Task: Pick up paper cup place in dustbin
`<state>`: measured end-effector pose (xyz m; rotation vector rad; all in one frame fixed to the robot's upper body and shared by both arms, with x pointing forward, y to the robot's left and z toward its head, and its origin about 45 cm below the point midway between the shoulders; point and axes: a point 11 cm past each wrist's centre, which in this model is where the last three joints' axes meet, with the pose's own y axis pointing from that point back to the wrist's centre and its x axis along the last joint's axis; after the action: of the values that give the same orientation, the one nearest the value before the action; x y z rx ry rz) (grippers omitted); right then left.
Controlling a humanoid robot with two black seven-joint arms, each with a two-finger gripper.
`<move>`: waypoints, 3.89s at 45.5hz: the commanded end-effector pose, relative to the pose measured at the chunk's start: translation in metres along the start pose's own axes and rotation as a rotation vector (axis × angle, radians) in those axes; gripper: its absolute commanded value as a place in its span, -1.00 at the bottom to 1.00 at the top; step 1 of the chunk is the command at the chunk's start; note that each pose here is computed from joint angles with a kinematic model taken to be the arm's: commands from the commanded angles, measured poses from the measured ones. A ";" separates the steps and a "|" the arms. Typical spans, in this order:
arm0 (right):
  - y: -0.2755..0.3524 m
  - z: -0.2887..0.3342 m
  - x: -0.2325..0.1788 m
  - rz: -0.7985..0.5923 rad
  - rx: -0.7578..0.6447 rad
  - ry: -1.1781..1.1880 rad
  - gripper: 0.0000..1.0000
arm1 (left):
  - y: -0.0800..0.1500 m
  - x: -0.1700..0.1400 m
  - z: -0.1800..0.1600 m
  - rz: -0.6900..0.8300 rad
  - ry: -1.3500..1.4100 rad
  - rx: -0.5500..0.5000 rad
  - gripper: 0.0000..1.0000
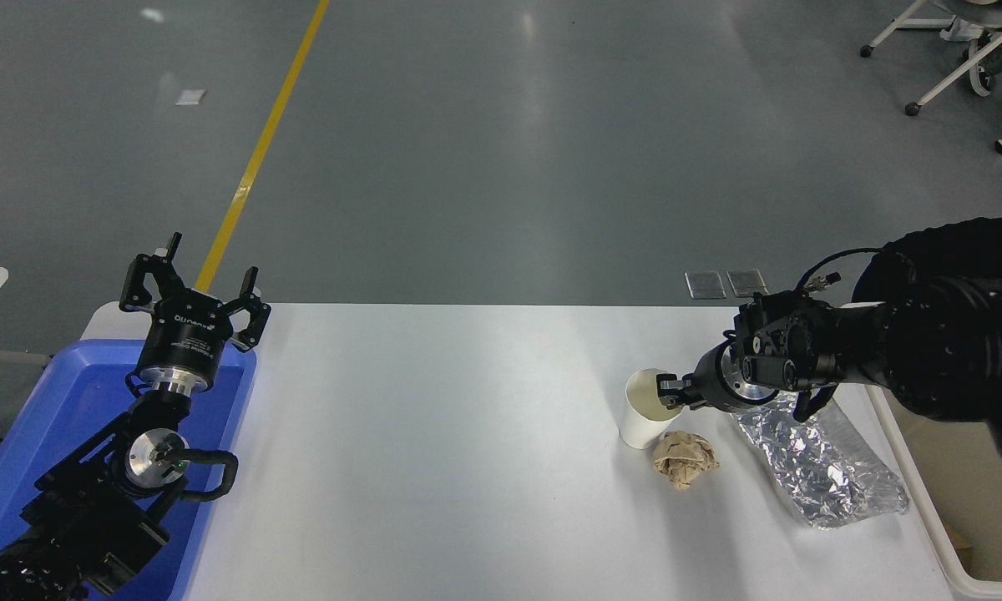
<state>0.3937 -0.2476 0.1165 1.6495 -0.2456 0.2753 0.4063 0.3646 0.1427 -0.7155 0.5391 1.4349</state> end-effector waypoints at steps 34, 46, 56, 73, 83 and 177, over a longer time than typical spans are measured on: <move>0.153 -0.035 0.103 0.067 0.137 -0.071 -1.00 | 0.000 0.000 0.000 0.000 0.000 0.000 0.96; 0.230 -0.020 0.140 0.167 0.167 -0.116 -1.00 | 0.000 0.000 0.000 0.000 -0.001 0.001 0.96; 0.273 -0.026 0.151 0.213 0.183 -0.103 -1.00 | 0.000 0.000 0.000 0.000 0.000 0.000 0.96; 0.291 -0.033 0.155 0.225 0.182 -0.078 -1.00 | 0.000 0.000 0.000 0.000 0.000 0.000 0.96; 0.270 -0.003 0.163 0.278 0.114 -0.101 -1.00 | 0.000 0.000 0.000 0.000 0.000 0.000 0.96; 0.036 0.326 -0.110 0.730 -0.544 -0.878 -1.00 | 0.000 0.000 0.000 -0.001 0.001 -0.001 0.96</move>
<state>0.3106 -0.5856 0.1216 1.0043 -1.4686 0.0113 0.4062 0.3647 0.1426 -0.7156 0.5389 1.4354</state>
